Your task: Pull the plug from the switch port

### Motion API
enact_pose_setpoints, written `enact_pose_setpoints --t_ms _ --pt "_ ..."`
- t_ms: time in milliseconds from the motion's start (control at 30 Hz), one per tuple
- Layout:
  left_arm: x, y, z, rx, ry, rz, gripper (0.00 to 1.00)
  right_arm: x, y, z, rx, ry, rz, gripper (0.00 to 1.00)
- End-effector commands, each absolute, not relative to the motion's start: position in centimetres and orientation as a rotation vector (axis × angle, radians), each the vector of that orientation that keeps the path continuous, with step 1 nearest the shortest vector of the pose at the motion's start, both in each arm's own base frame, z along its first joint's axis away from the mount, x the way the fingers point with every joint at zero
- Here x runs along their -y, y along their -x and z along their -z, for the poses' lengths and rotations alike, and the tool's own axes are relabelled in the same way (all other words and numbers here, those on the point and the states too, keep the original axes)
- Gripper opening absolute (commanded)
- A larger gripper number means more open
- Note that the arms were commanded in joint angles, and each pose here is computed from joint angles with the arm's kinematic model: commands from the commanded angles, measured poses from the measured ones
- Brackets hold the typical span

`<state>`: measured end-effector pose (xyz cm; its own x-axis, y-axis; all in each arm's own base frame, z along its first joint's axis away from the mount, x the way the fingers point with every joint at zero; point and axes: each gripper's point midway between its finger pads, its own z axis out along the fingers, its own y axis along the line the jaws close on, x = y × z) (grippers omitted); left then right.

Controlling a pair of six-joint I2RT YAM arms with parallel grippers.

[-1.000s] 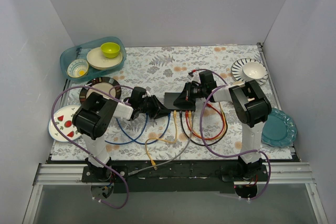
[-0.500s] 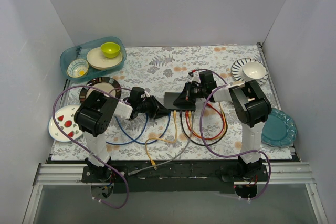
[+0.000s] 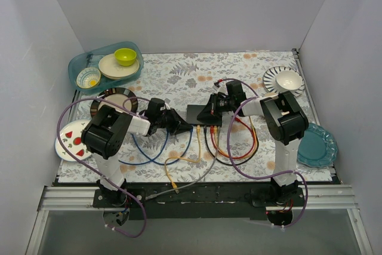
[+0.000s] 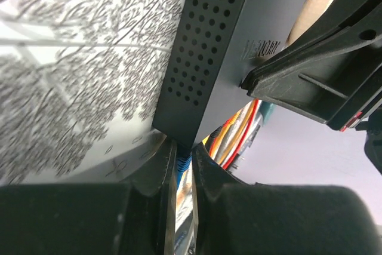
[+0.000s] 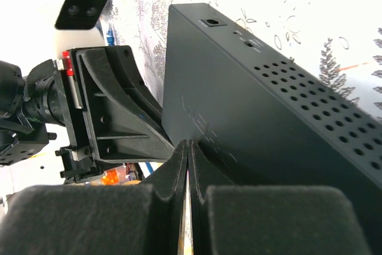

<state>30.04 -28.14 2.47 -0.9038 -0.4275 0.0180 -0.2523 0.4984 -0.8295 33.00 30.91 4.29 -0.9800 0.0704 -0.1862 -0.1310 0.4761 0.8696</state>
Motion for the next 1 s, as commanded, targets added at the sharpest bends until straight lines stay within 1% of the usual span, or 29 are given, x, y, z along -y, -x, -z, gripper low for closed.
enact_pose_setpoints --t_ms 0,200,467,500,533,567,600,667,700,800,933,967 --pt "23.3 -27.2 2.7 -2.686 0.698 1.002 0.0 -29.0 -31.5 1.6 -2.703 -0.04 -1.325 0.04" --pt "22.6 -25.3 2.5 -2.7 0.673 1.004 0.0 -28.9 -31.7 1.8 -2.707 -0.048 -1.321 0.04" --pt "22.6 -24.3 2.8 -2.73 0.619 1.027 0.0 -28.9 -32.2 1.4 -2.687 -0.035 -1.295 0.04" --pt "22.6 -24.2 3.1 -2.74 0.616 1.024 0.0 -28.9 -32.4 1.2 -2.679 -0.03 -1.282 0.05" --pt "22.7 -24.4 3.0 -2.74 0.601 1.027 0.0 -28.7 -33.0 1.1 -2.668 -0.034 -1.238 0.09" --pt "22.7 -24.4 3.2 -2.753 0.596 1.022 0.0 -28.7 -33.9 0.2 -2.635 -0.01 -1.211 0.13" --pt "22.8 -24.6 3.2 -2.756 0.586 1.018 0.0 -28.6 -34.3 -0.2 -2.633 -0.013 -1.182 0.22" --pt "22.9 -25.0 3.5 -2.774 0.555 1.0 0.0 -28.0 -36.2 -0.6 -2.61 -0.025 -1.072 0.29" --pt "23.0 -25.3 3.5 -2.779 0.546 0.991 0.0 -28.1 -37.7 -1.8 -2.591 -0.026 -1.037 0.32" --pt "23.1 -26.1 3.7 -2.795 0.496 0.959 0.0 -27.9 -41.3 -2.9 -2.542 -0.065 -0.95 0.32" --pt "23.7 -27.2 3.7 -2.811 0.447 0.956 0.0 -27.2 -42.8 -1.4 -2.628 -0.107 -0.868 0.29" --pt "23.7 -27.0 4.2 -2.835 0.444 0.952 0.0 -26.8 -42.7 -0.2 -2.658 -0.12 -0.846 0.28"
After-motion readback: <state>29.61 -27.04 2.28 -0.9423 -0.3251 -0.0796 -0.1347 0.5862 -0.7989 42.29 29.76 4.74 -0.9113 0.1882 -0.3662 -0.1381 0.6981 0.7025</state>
